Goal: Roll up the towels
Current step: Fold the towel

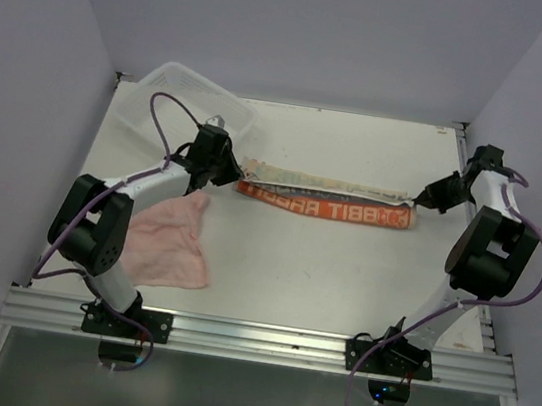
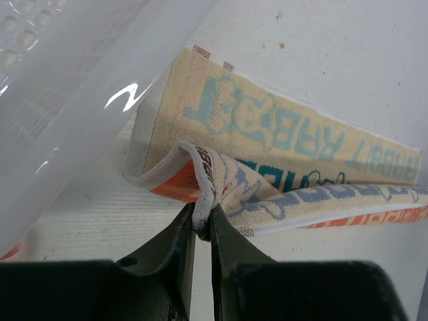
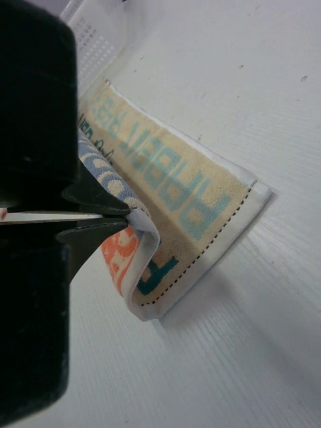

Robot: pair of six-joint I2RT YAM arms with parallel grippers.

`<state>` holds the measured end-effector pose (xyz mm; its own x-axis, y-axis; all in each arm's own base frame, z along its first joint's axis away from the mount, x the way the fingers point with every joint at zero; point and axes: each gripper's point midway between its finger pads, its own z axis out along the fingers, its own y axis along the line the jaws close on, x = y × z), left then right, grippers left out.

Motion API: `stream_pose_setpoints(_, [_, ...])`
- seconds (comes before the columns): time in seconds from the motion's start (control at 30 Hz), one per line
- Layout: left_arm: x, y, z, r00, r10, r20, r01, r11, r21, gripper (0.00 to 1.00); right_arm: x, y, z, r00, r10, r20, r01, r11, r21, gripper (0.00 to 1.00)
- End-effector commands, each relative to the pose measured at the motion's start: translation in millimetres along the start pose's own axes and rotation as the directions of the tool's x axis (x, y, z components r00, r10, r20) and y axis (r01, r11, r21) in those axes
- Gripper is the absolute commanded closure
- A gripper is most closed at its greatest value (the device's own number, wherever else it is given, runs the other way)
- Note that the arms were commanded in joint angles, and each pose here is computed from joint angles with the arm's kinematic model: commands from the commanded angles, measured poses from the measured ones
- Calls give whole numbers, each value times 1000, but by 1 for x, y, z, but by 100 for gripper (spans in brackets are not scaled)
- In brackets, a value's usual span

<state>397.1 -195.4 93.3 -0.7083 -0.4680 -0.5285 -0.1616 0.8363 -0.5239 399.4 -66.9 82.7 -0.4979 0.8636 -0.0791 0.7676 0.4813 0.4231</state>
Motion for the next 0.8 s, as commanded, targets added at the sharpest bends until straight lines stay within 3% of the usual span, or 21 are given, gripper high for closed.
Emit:
stream_pose_setpoints(0.0, [-17,-11,2,1000,10,23,-11,999,33,83,-13,21,-2,1000,-8,26,10,998,-66,100])
stream_pose_setpoints(0.53, [-19,-6,19,1000,21,13,-21,1000,15,69,-20,26,25,1000,8,5,-8,997,-78,94])
stream_pose_setpoints(0.63, [-21,-7,22,1000,23,15,-23,1000,13,62,-21,27,28,1000,6,4,-6,997,-79,89])
stream_pose_setpoints(0.77, [-24,-8,22,999,32,22,-32,999,17,54,-24,28,28,1000,4,14,-3,997,-77,72])
